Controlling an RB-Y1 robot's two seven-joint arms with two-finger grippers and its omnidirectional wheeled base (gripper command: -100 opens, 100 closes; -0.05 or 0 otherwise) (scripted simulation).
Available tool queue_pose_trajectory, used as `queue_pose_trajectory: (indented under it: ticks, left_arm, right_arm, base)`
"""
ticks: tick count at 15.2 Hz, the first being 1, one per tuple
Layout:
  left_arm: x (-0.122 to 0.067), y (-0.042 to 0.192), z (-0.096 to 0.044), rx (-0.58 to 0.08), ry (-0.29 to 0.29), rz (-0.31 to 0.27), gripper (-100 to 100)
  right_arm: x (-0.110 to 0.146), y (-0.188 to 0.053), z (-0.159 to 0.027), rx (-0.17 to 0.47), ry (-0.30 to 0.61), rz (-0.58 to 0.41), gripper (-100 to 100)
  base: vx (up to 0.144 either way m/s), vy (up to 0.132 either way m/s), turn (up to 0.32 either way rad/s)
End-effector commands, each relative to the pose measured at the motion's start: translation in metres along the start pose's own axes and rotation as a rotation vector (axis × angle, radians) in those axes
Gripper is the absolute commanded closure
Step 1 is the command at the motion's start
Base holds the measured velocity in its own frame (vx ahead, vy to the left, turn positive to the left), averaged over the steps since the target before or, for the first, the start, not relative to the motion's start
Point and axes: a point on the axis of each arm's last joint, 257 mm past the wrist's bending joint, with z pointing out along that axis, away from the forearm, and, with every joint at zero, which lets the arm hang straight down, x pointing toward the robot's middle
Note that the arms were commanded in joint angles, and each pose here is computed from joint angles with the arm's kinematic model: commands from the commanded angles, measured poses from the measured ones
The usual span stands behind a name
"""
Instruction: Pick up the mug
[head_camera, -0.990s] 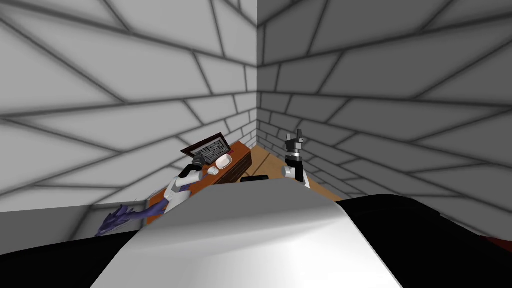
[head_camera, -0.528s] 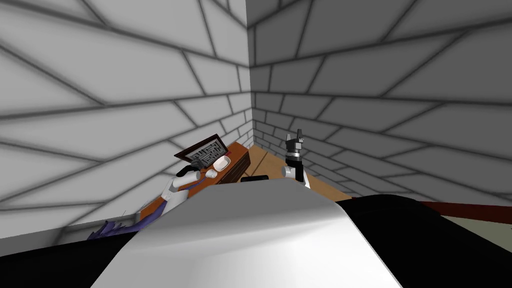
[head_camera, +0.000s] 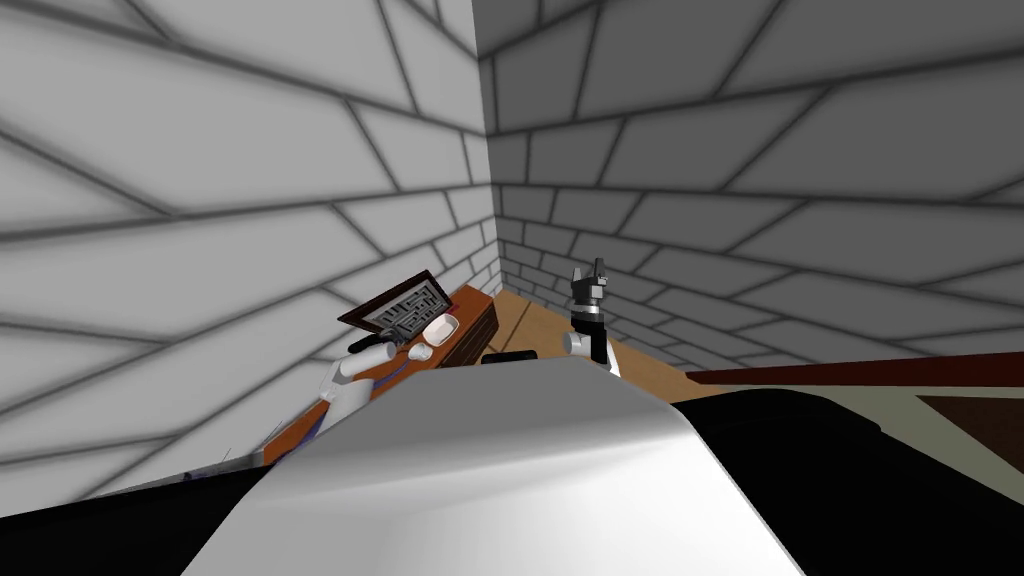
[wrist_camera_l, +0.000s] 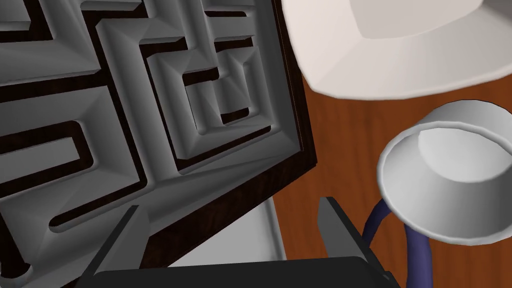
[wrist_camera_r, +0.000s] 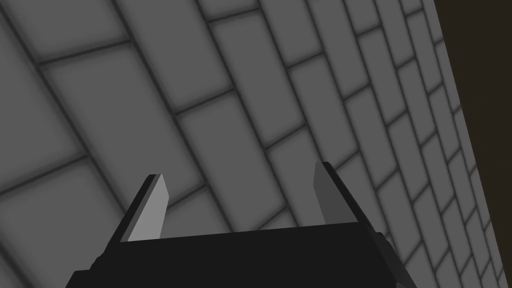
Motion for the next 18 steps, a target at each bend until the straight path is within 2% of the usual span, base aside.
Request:
queue_pose_trajectory:
  ticks: [1,3,4,7,8,10,11,13,14,16,17,18]
  left_arm:
    - [-0.014,0.014,0.004,-0.061,-0.028,-0.058,-100]
    - [-0.016,0.021,0.004,-0.088,-0.036,-0.058,-100]
    - [-0.027,0.031,0.007,-0.129,-0.056,-0.112,-100]
    - [-0.028,0.040,0.006,-0.162,-0.066,-0.112,-100]
    - [-0.038,0.052,0.007,-0.209,-0.086,-0.166,-100]
    - [-0.039,0.058,0.006,-0.233,-0.093,-0.166,-100]
    - [-0.046,0.070,0.007,-0.277,-0.111,-0.219,-100]
    - [-0.047,0.077,0.005,-0.303,-0.118,-0.219,-100]
    - [-0.053,0.089,0.004,-0.346,-0.135,-0.271,-100]
    - [-0.054,0.094,0.002,-0.369,-0.141,-0.271,-100]
    - [-0.058,0.107,0.000,-0.417,-0.158,-0.320,-100]
    - [-0.059,0.111,-0.002,-0.433,-0.162,-0.320,-100]
  right_arm:
    - [0.000,0.000,0.000,0.000,0.000,0.000,0]
    - [0.000,0.000,0.000,0.000,0.000,0.000,0]
    - [0.000,0.000,0.000,0.000,0.000,0.000,0]
    - [0.000,0.000,0.000,0.000,0.000,0.000,0]
    - [0.000,0.000,0.000,0.000,0.000,0.000,0]
    - [0.000,0.000,0.000,0.000,0.000,0.000,0]
    - [0.000,0.000,0.000,0.000,0.000,0.000,0]
    - [0.000,0.000,0.000,0.000,0.000,0.000,0]
    - [0.000,0.000,0.000,0.000,0.000,0.000,0]
    - [0.000,0.000,0.000,0.000,0.000,0.000,0]
    - [0.000,0.000,0.000,0.000,0.000,0.000,0]
    - [0.000,0.000,0.000,0.000,0.000,0.000,0]
  base:
    - [-0.024,0.028,-0.161]
    - [-0.024,0.036,-0.167]
    - [-0.029,0.044,-0.199]
    - [-0.029,0.038,-0.105]
    - [-0.018,0.033,-0.162]
    - [-0.022,0.038,-0.166]
    - [-0.025,0.036,-0.194]
    - [-0.027,0.044,-0.133]
    - [-0.027,0.047,-0.144]
    - [-0.027,0.046,-0.147]
    - [-0.024,0.052,-0.181]
    - [-0.028,0.060,-0.180]
